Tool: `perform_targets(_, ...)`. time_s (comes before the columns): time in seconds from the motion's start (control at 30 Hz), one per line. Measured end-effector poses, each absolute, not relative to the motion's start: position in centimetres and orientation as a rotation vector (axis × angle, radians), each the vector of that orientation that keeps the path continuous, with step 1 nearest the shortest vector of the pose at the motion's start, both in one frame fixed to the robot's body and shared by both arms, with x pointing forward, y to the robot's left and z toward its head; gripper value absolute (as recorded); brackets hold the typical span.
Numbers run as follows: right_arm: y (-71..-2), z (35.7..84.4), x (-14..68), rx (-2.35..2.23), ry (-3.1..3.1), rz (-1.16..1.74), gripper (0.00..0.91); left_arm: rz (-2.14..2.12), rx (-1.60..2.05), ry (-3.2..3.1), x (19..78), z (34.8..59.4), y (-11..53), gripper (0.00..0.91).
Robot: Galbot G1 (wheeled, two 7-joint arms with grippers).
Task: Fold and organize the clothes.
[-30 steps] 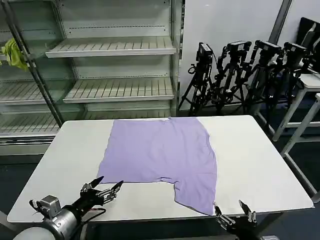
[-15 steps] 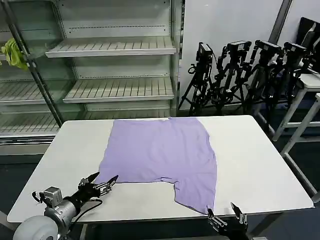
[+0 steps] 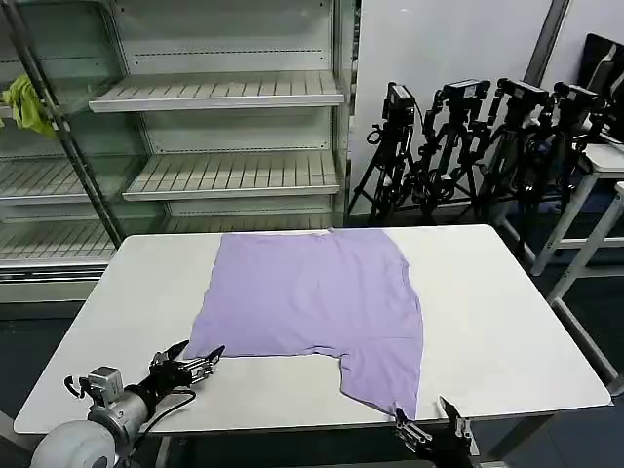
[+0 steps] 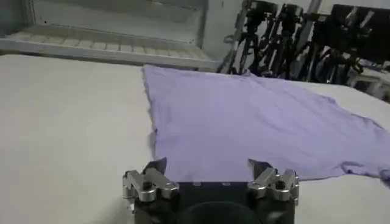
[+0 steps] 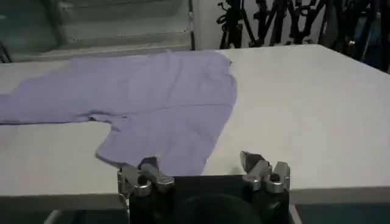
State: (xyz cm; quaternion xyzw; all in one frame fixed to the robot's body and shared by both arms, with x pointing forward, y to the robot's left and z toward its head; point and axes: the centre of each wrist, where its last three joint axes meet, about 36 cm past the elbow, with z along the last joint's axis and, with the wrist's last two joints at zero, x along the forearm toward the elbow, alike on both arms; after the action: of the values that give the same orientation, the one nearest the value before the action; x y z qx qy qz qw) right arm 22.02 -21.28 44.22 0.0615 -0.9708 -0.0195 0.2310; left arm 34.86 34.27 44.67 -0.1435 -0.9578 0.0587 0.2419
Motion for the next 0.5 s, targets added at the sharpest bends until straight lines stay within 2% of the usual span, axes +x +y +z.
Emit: perform_targets(0.5,-20.7,43.26,22.16,0.186,-2.671,-0.037,0.907,0.129,-0.394,-2.599,34.71,43.69,34.51,0.907)
